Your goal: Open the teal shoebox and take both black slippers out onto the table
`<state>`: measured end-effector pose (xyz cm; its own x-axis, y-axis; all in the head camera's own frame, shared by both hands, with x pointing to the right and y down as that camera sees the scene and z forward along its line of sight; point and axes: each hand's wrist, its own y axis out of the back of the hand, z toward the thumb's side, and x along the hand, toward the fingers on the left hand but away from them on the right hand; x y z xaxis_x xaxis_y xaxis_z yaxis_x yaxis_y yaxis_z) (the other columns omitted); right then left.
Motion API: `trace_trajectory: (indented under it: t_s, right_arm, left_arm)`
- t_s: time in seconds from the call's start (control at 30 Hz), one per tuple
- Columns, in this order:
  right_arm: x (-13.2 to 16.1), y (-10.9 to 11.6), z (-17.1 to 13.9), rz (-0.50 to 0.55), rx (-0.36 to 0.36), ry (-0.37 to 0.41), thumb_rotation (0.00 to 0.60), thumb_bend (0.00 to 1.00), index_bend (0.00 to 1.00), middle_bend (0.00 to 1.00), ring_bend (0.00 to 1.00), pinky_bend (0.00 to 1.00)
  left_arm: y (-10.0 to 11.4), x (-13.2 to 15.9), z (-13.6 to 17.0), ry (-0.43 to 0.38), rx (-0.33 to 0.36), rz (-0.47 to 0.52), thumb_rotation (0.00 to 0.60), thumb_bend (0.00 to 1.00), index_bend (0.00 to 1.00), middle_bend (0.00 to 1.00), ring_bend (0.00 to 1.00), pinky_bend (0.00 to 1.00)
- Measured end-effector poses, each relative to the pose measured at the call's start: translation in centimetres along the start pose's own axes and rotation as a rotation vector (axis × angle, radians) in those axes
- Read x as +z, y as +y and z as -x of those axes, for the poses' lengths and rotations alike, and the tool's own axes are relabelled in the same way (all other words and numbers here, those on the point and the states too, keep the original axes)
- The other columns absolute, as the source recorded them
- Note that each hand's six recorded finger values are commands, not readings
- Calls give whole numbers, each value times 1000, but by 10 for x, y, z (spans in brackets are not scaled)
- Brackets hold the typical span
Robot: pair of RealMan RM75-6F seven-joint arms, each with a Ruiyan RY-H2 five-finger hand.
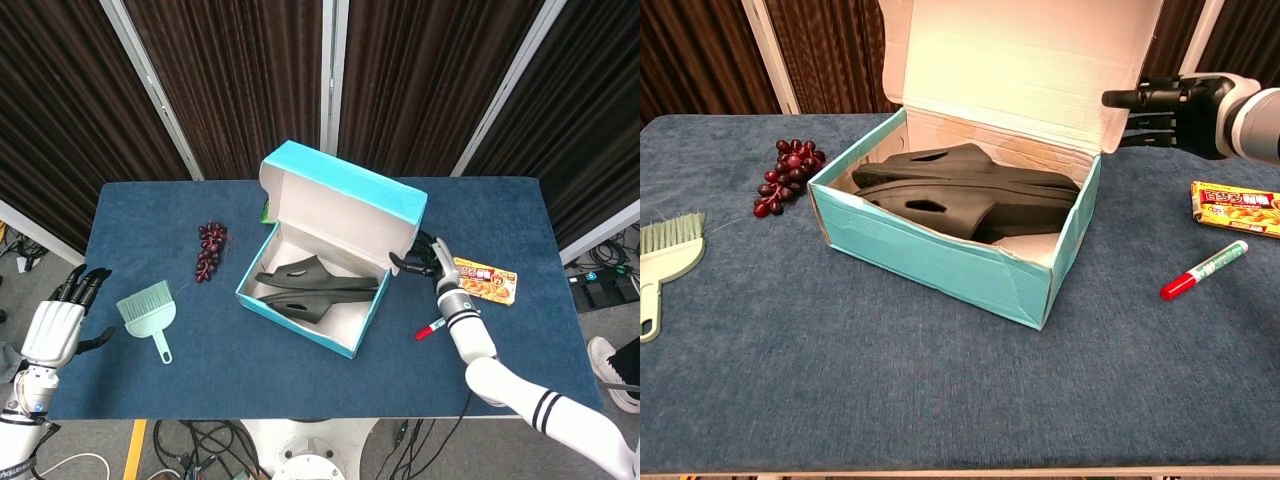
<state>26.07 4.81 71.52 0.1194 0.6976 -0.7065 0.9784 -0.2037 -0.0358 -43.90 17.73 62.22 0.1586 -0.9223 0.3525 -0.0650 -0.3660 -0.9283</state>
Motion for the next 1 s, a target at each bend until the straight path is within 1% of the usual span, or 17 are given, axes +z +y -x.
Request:
trace_trajectory:
  t_s: [0.07, 0.13, 0.23, 0.27, 0.33, 0.43, 0.47, 0.57, 0.63, 0.67, 0.73, 0.83, 0.87, 0.9, 1.0]
  right_arm:
    - [5, 2, -1, -14, -2, 23, 600, 9, 0, 40, 0, 0]
    - [10, 4, -2, -48, -16, 62, 600, 0, 0, 8, 0, 0]
    - [24, 13, -6, -136, -66, 158, 600, 0, 0, 0, 0, 0]
    - [30, 18, -8, -173, -95, 199, 600, 0, 0, 0, 0, 0]
    - [37, 27, -13, -223, -151, 253, 600, 0, 0, 0, 0, 0]
    - [47, 42, -25, -314, -260, 343, 600, 0, 0, 0, 0, 0]
    - [52, 47, -31, -353, -303, 383, 600, 0, 0, 0, 0, 0]
    - [60, 51, -48, -457, -368, 479, 600, 1, 0, 0, 0, 0]
    - [60, 46, -55, -523, -367, 512, 600, 7, 0, 6, 0, 0]
    - [58, 41, -57, -561, -351, 522, 600, 15, 0, 20, 0, 0]
    - [54, 34, -58, -592, -319, 518, 600, 27, 0, 53, 0, 0]
    - [51, 18, -53, -610, -252, 497, 600, 59, 0, 135, 0, 8]
    - [50, 8, -50, -621, -217, 490, 600, 72, 0, 157, 0, 21]
    - [50, 1, -48, -633, -192, 487, 600, 80, 0, 167, 0, 36]
    - [51, -20, -43, -680, -140, 492, 600, 98, 42, 178, 12, 98]
  left_arm:
    - [0, 0, 0, 0, 0, 1, 600, 188, 92, 120, 31, 282]
    - [0, -1, 0, 0, 2, 1, 600, 189, 92, 120, 31, 282]
    - [2, -1, 0, 2, 6, 2, 600, 189, 92, 120, 31, 282]
    - [2, -1, 0, 2, 8, 3, 600, 189, 92, 120, 31, 282]
    - [3, -1, 1, 1, 9, 4, 600, 188, 92, 120, 31, 282]
    - [2, -1, 1, -2, 7, 4, 600, 188, 92, 120, 31, 282]
    - [3, 0, 2, -5, 8, 5, 600, 188, 92, 120, 31, 282]
    - [4, 2, 1, -11, 12, 6, 600, 188, 92, 120, 31, 282]
    - [4, 3, 1, -14, 16, 8, 600, 188, 92, 120, 31, 282]
    - [5, 4, 1, -16, 18, 8, 600, 188, 93, 120, 31, 282]
    - [6, 4, 2, -17, 21, 7, 600, 188, 92, 120, 31, 282]
    - [7, 3, 3, -12, 20, 3, 600, 188, 92, 120, 32, 282]
    - [7, 3, 3, -10, 20, 2, 600, 189, 92, 120, 31, 282]
    - [7, 2, 4, -9, 20, 2, 600, 189, 92, 120, 31, 282]
    - [8, 0, 4, -6, 18, 1, 600, 188, 92, 120, 31, 282]
